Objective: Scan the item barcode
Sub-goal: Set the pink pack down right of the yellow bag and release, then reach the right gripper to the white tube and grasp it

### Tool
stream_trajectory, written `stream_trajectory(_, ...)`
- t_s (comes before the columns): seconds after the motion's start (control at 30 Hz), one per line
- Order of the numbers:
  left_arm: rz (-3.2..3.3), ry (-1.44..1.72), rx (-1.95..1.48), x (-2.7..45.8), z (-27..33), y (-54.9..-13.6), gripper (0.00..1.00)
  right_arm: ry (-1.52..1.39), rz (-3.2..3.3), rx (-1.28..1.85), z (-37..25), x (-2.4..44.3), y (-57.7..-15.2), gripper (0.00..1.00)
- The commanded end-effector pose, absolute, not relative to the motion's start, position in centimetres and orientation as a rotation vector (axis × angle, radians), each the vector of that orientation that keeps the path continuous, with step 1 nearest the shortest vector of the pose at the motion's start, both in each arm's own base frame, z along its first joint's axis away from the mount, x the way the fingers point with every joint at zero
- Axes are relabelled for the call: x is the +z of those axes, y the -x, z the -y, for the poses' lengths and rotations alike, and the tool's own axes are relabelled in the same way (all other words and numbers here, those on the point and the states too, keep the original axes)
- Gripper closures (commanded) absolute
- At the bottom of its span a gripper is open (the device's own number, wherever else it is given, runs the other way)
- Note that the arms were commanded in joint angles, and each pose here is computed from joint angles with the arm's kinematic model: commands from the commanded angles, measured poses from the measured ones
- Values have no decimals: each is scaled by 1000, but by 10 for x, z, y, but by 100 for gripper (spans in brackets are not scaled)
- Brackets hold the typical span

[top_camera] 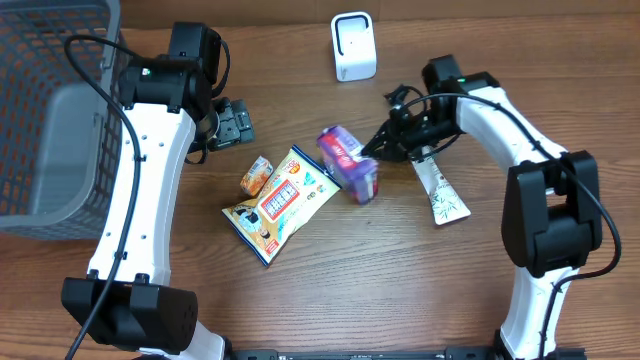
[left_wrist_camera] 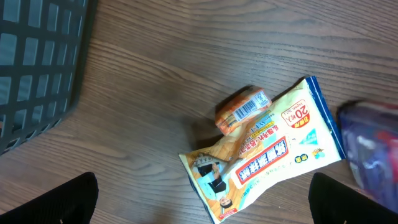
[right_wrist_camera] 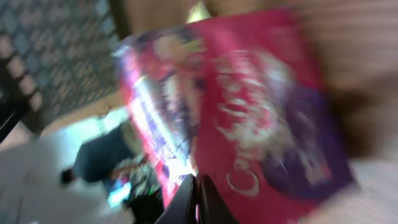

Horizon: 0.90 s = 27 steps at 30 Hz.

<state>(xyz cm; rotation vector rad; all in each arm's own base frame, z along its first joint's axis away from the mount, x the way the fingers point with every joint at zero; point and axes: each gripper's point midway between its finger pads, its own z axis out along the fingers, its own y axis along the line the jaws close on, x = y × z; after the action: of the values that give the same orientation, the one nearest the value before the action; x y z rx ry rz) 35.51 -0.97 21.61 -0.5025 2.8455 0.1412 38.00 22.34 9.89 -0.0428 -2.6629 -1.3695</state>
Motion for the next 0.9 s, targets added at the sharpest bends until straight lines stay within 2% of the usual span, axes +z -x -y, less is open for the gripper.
stream_trajectory(0.0, -2846, 486, 140, 217, 10, -357, 0, 268, 2923, -972, -166, 71, -403, 96)
stream_trajectory(0.1, -2845, 486, 140, 217, 10, -357, 0, 329, 3032, -742, -134, 56, -410, 92)
stream_trajectory(0.23, -2845, 486, 141, 217, 10, -357, 0, 347, 3099, -548, -110, 58, -415, 83)
stream_trajectory(0.43, -2845, 486, 140, 217, 10, -357, 0, 271, 3134, -552, -111, 99, -422, 78)
stream_trajectory(0.57, -2845, 486, 140, 217, 10, -357, 0, 272, 3128, -549, -111, 119, -421, 69)
stream_trajectory(0.67, -2845, 486, 141, 217, 10, -357, 0, 276, 3107, -537, -110, 117, -416, 51)
stream_trajectory(0.73, -2845, 486, 140, 217, 10, -357, 0, 276, 3094, -529, -110, 111, -412, 47)
stream_trajectory(0.87, -2845, 486, 141, 217, 10, -357, 0, 261, 3058, -510, -115, 94, -401, 47)
